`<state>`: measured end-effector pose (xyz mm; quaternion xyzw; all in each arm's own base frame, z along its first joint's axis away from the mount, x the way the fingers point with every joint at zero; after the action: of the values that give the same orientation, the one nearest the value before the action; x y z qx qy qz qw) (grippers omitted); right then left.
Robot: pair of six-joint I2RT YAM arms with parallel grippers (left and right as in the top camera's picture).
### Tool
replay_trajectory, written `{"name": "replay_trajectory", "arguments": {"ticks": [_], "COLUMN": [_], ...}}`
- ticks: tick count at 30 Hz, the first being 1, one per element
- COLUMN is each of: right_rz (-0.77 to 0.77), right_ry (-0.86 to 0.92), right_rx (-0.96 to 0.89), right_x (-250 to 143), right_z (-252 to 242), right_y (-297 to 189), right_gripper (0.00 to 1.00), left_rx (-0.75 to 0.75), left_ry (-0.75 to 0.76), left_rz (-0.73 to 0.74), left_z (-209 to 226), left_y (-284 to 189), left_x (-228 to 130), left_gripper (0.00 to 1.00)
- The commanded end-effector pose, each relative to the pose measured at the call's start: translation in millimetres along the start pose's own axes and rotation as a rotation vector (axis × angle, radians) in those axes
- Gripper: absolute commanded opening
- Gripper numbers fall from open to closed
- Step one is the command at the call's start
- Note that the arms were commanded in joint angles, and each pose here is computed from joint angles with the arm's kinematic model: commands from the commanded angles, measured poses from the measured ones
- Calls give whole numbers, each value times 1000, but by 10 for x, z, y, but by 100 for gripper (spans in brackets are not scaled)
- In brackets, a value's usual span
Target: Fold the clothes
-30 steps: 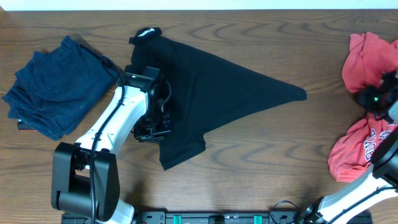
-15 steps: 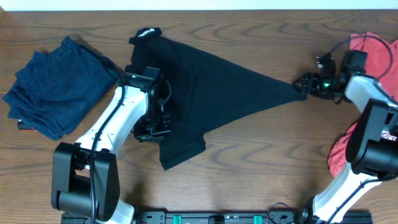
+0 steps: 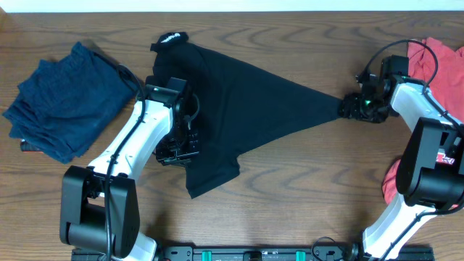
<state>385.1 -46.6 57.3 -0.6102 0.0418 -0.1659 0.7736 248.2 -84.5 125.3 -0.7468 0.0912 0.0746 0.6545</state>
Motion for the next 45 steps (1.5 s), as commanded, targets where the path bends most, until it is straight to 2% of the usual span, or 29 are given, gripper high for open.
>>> {"name": "replay_trajectory", "arguments": {"ticks": [1, 8, 12, 15, 18, 24, 27, 31, 34, 39, 45], "right_rz": [106, 75, 69, 69, 69, 71, 72, -16, -145, -387, -691], "right_ry": [35, 33, 31, 32, 32, 55, 73, 57, 48, 35, 41], "right_rx": [-88, -84, -83, -84, -86, -87, -70, -52, -33, -5, 12], "right_x": [-252, -195, -184, -185, -184, -188, -170, -43, 21, -124, -593], "right_z": [-163, -155, -155, -156, -158, -159, -109, 34, 159, 316, 383], "right_y": [284, 291, 291, 291, 291, 282, 125, -430, -1091, -2270, -3399], "right_gripper": [58, 50, 33, 14, 1, 1, 1, 1, 1, 1, 1], "left_rx": [8, 8, 8, 8, 8, 8, 7, -4, -19, -35, 6], "left_ry": [10, 10, 10, 10, 10, 10, 23, 112, 183, 255, 145], "left_rz": [8, 8, 8, 9, 9, 8, 3, -63, -182, -510, -942], "left_z": [6, 6, 6, 6, 6, 7, 2, -58, -113, -91, 211], "left_y": [18, 18, 18, 18, 18, 17, -51, -410, -853, -1846, -2817], "left_x": [-19, -19, -19, -20, -19, -18, -32, -68, -125, -397, -890], "left_gripper": [6, 6, 6, 6, 6, 6, 6, 6, 6, 6, 6]}}
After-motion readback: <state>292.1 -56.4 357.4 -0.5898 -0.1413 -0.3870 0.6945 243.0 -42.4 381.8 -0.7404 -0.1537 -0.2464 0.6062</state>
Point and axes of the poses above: each gripper's point midway between its finger pads, its own y axis out along the fingers, its own z axis along the line the jaws close on, x = y × z, the point moved 6 cm from there along -y, back along the fingers, and after that the axes turned 10 degrees about y, right-handed, at the moved point
